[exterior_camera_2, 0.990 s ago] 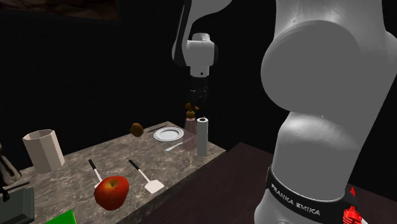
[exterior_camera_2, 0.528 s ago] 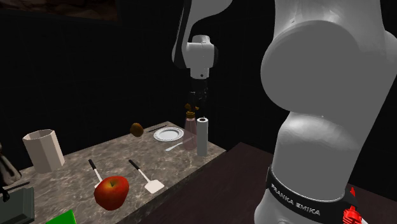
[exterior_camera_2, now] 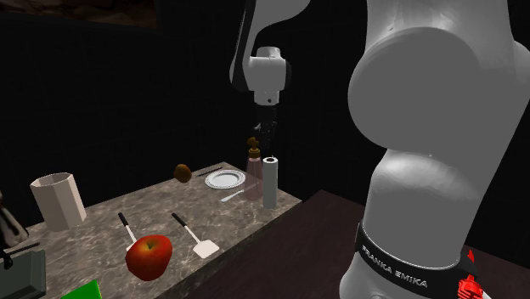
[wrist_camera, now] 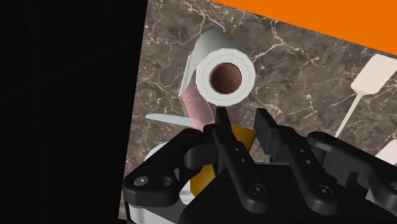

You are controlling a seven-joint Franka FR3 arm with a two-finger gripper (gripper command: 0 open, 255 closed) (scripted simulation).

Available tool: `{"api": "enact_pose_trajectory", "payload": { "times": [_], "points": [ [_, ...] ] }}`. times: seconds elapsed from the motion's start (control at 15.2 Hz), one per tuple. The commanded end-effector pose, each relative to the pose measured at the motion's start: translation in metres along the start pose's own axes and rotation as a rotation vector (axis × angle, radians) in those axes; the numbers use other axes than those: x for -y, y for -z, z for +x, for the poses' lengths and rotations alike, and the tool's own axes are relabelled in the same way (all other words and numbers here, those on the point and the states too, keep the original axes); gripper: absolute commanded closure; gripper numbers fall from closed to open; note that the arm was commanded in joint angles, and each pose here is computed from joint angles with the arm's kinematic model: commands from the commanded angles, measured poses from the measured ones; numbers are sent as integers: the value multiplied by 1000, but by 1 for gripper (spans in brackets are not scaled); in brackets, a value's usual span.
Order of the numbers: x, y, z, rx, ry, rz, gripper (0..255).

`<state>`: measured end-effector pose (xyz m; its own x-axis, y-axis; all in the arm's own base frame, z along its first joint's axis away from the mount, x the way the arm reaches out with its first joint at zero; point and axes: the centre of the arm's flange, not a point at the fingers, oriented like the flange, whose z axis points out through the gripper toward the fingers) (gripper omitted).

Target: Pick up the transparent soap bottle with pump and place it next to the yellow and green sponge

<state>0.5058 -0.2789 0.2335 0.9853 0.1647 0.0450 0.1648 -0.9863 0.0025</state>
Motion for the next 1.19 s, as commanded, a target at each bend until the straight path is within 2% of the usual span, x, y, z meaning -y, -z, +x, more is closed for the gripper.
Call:
{"api": "enact_pose_trajectory", "payload": {
  "times": [0.0, 0.13, 1.12],
  "points": [
    [0, 0, 0, 1, 0, 1, 255],
    [0, 0, 0, 1, 0, 1, 255],
    [0, 79, 4, 1, 0, 1, 255]
  ]
}}
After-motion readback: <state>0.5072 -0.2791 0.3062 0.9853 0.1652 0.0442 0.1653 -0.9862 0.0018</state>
